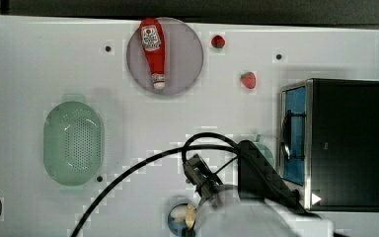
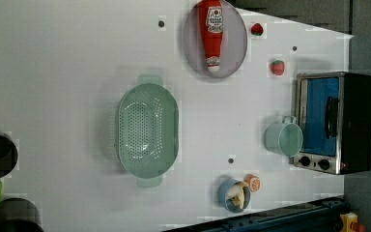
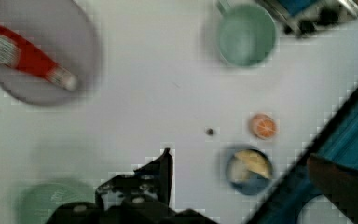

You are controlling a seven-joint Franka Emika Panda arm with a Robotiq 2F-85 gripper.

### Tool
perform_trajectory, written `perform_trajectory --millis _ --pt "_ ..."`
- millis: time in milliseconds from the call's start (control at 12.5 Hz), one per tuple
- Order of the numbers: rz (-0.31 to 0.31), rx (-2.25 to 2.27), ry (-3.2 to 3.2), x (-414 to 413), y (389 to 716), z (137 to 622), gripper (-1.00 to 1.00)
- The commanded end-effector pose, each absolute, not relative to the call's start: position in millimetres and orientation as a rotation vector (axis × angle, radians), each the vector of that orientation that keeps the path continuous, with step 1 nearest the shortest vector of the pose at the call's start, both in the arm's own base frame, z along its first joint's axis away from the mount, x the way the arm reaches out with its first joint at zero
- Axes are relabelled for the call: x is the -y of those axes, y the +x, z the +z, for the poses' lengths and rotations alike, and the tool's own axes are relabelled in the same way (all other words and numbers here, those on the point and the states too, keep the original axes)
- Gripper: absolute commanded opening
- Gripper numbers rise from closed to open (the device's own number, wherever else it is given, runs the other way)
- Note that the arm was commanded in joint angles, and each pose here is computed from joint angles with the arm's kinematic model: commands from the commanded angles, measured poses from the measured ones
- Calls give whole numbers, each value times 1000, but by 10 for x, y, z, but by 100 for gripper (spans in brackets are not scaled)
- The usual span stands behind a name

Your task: Drag strainer left to right.

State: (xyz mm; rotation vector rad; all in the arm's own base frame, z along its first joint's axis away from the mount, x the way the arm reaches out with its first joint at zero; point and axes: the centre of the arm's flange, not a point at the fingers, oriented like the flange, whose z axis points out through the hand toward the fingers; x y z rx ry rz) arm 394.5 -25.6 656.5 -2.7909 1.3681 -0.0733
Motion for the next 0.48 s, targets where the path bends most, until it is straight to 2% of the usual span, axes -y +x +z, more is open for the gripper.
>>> perform_trajectory --millis 80,480 --pt "51 -1227 -2938 -617 4230 6138 100" --pt "0 -1387 -2938 -2142 4357 5426 100"
